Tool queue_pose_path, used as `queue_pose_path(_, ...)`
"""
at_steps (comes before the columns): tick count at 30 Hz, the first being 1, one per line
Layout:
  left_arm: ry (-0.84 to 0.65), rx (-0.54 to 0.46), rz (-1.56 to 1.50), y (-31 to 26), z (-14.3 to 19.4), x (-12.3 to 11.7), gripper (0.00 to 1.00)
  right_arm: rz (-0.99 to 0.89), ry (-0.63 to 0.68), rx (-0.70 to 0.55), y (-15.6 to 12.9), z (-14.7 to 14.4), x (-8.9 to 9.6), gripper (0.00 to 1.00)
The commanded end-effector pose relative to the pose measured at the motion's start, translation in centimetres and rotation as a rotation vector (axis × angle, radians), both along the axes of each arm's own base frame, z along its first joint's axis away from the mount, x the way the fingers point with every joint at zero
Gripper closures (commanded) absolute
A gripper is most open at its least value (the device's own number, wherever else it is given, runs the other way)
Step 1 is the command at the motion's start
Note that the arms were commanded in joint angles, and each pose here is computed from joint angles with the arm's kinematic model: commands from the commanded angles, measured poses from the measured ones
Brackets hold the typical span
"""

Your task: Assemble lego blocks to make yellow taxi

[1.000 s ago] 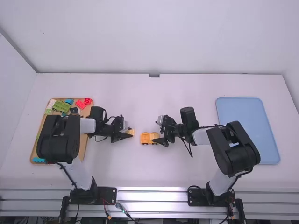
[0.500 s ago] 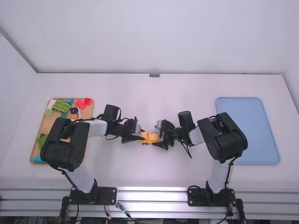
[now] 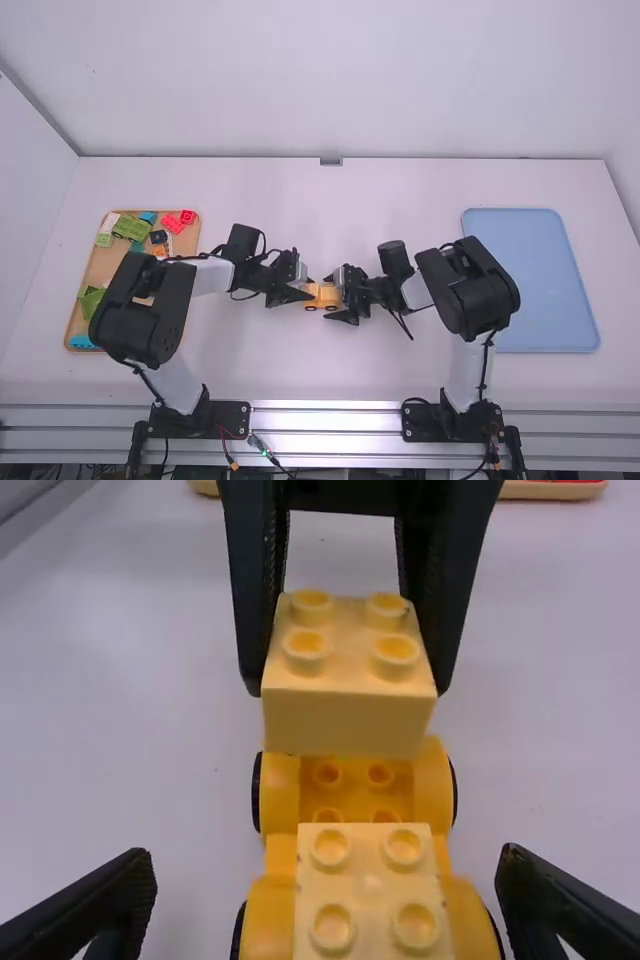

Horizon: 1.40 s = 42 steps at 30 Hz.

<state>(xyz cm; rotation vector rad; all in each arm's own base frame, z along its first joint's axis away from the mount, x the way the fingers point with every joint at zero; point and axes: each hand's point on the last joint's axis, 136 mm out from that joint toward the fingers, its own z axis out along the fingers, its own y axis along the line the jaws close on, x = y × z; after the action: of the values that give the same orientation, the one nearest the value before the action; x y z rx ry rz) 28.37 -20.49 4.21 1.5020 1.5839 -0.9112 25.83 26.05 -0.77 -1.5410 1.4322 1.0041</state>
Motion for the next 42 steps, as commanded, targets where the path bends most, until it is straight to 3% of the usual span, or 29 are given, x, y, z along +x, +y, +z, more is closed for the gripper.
queue_pose_path(1, 0.016, -0.017, -0.012, -0.3, 0.0, -0.7, 0.85, -0.002, 0.000, -0.008, 0.1, -0.3, 0.3, 0.12)
queue_pose_path(22, -0.002, -0.024, -0.006, -0.3, -1.4, -1.0, 0.93, -0.043, -0.015, -0.079, 0.5, -2.0, 0.8, 0.24)
queue_pose_path(26, 0.030, -0.035, 0.013, -0.5, -1.9, -0.4, 0.94, -0.052, 0.013, -0.082, 0.6, -2.3, 1.2, 0.30)
queue_pose_path(31, 0.026, -0.010, 0.024, -0.3, -2.3, -0.3, 0.96, -0.041, 0.012, -0.068, 0.8, -2.1, 1.0, 0.44)
queue_pose_path(42, -0.023, 0.067, 0.004, -1.5, -3.4, -0.5, 0.98, -0.023, 0.026, -0.049, 0.9, -1.8, 0.6, 0.51)
